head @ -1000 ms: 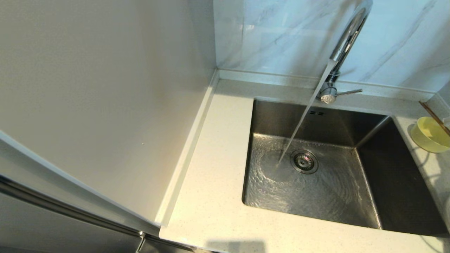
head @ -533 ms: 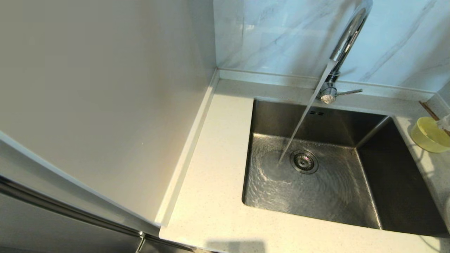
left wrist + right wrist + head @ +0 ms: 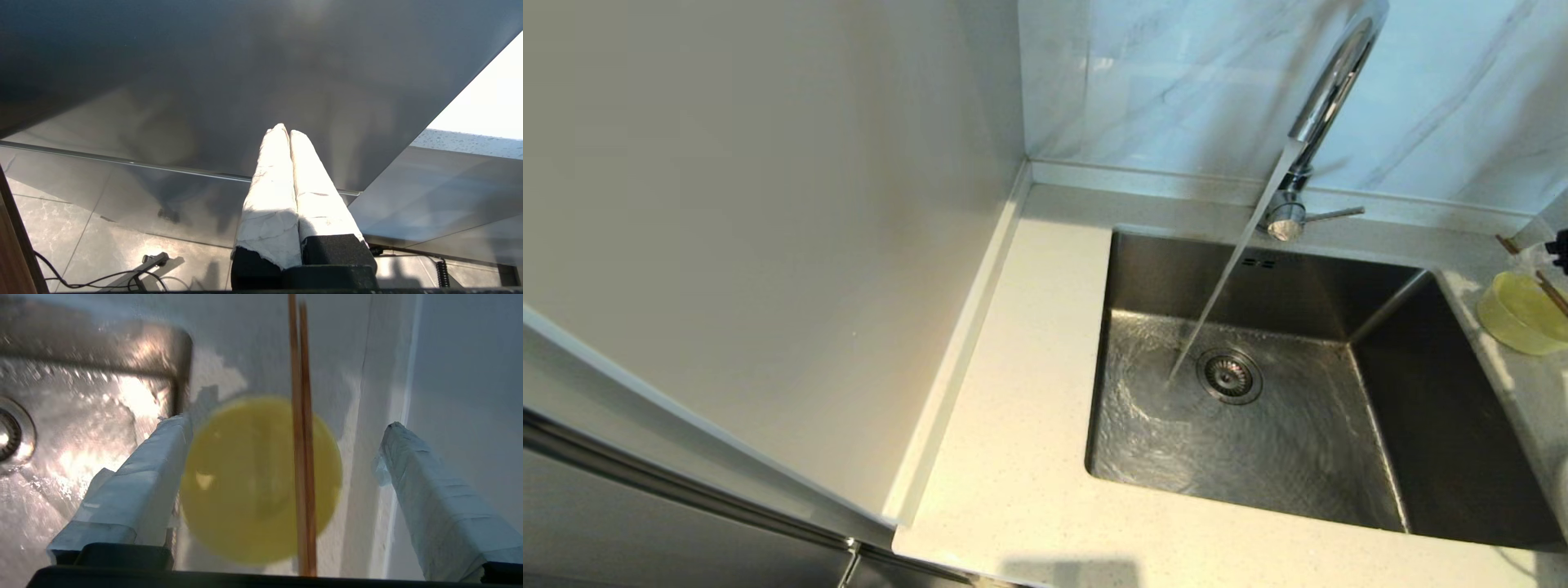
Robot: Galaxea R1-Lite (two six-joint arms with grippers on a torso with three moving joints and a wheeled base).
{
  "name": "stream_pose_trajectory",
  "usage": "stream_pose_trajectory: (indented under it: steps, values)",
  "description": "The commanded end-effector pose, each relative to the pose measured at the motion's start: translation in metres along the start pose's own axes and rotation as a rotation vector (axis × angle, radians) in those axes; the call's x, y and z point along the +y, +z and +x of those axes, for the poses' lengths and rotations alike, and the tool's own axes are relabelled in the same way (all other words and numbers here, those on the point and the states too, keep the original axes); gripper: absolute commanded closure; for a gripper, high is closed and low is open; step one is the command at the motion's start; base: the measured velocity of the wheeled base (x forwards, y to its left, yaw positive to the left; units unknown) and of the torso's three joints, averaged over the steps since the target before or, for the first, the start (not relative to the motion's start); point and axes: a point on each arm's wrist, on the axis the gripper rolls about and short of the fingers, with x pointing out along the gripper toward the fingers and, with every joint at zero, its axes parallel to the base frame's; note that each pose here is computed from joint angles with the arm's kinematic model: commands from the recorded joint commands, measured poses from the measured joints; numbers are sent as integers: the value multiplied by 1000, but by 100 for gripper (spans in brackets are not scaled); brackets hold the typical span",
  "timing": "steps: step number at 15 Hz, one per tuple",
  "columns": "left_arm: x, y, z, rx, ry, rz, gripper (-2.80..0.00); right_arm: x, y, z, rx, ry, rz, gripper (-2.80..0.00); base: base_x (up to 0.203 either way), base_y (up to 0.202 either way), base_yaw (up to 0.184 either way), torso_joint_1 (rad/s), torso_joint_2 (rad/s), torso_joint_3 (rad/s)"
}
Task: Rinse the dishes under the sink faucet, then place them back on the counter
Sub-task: Pick up the chopsticks
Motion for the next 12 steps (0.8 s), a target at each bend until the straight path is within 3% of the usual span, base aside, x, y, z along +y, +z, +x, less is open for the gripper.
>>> stream_pose_trajectory:
  steps: [1, 4, 6, 10, 12]
  values:
    - [0, 0, 0, 0, 1, 0, 0, 9, 5, 1, -18, 9, -7, -280, 0, 0, 0, 0, 0, 0]
    - [0, 0, 0, 0, 0, 0, 0, 26, 7, 16, -11, -17, -24, -280, 0, 0, 0, 0, 0, 0]
    - [0, 0, 0, 0, 1, 0, 0, 26, 10, 12, -28, -25, -11, -280, 0, 0, 0, 0, 0, 0]
    - [0, 0, 0, 0, 0, 0, 0, 7, 8, -23, 22, -44, 11, -280, 0, 0, 0, 0, 0, 0]
    - [0, 0, 0, 0, 1, 0, 0, -8, -1, -32, 74, -67, -19, -280, 0, 0, 0, 0, 0, 0]
